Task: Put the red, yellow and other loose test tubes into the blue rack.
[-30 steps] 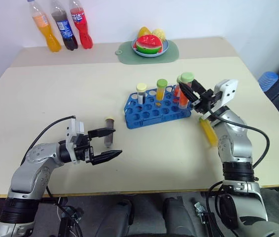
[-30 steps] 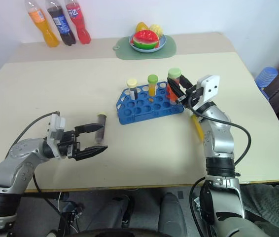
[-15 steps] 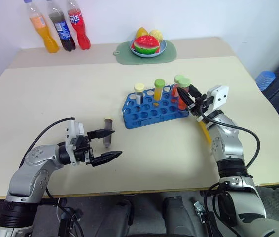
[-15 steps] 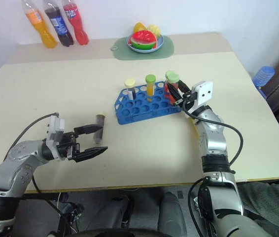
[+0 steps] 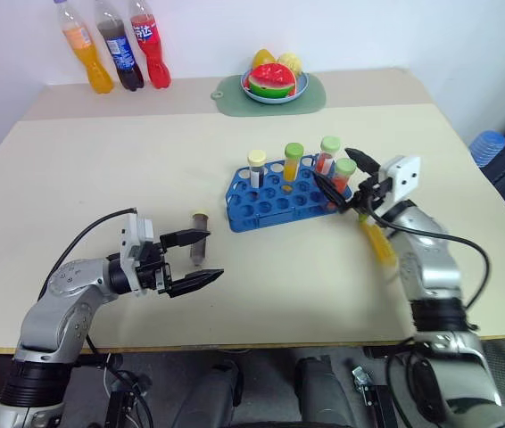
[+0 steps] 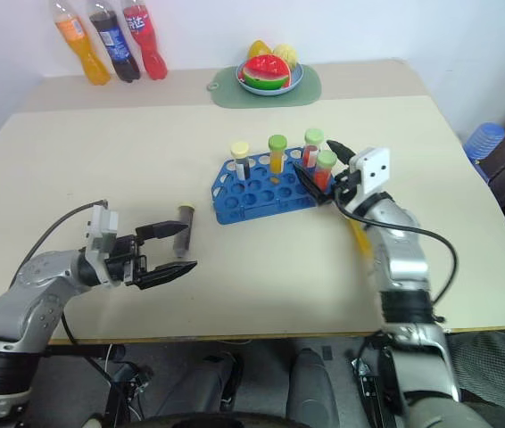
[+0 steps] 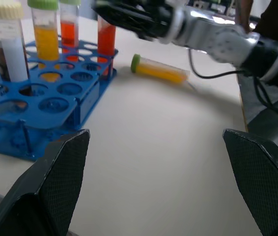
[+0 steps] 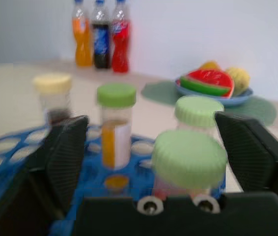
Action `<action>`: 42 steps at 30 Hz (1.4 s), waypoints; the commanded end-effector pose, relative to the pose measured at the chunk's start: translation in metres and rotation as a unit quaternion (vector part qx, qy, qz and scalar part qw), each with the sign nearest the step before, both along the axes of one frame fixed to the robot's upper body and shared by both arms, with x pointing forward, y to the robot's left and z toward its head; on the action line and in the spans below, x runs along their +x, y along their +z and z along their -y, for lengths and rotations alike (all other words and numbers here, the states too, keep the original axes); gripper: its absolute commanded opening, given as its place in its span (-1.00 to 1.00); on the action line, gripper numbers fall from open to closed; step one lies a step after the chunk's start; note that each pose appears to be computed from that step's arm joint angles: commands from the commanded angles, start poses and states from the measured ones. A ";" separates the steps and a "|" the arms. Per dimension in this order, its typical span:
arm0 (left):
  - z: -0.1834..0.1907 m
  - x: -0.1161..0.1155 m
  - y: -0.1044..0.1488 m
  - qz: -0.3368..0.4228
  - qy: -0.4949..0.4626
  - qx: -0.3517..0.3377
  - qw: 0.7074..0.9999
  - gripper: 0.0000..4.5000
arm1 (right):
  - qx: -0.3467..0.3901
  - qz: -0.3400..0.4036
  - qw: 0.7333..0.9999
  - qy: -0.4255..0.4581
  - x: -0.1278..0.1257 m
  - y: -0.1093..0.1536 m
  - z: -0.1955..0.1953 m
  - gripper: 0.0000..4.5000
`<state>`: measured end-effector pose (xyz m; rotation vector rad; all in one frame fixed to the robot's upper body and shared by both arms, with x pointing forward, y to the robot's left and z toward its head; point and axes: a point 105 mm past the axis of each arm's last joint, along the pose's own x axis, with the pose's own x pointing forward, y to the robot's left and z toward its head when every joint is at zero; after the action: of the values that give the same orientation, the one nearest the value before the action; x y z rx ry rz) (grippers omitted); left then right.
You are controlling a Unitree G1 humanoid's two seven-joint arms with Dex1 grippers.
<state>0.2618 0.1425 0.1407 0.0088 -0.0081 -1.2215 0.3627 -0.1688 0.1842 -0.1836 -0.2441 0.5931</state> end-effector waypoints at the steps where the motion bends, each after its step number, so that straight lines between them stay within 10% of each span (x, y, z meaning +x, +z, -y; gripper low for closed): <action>1: 0.005 0.001 0.004 0.013 -0.014 -0.006 1.000 1.00 | -0.051 -0.040 0.998 -0.013 -0.025 0.014 0.007 0.99; 13: 0.010 0.002 -0.005 0.002 -0.041 0.006 0.999 1.00 | -0.065 -0.401 0.907 -0.113 -0.057 -0.003 0.059 0.99; 31: 0.007 -0.008 -0.008 -0.001 -0.028 0.009 1.000 1.00 | -0.081 -0.505 0.847 -0.141 -0.014 -0.043 0.062 0.99; 38: 0.007 -0.010 -0.008 -0.003 -0.022 0.007 1.000 1.00 | -0.133 -0.499 0.847 -0.127 -0.016 -0.050 0.062 -0.53; 42: 0.008 -0.009 -0.008 -0.003 -0.023 0.006 1.000 1.00 | -0.223 -0.440 0.862 -0.114 -0.020 -0.048 0.069 -0.65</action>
<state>0.2535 0.1328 0.1238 -0.0053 0.0370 -1.2686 0.3443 -0.2380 0.1322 -0.2776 0.8399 0.4104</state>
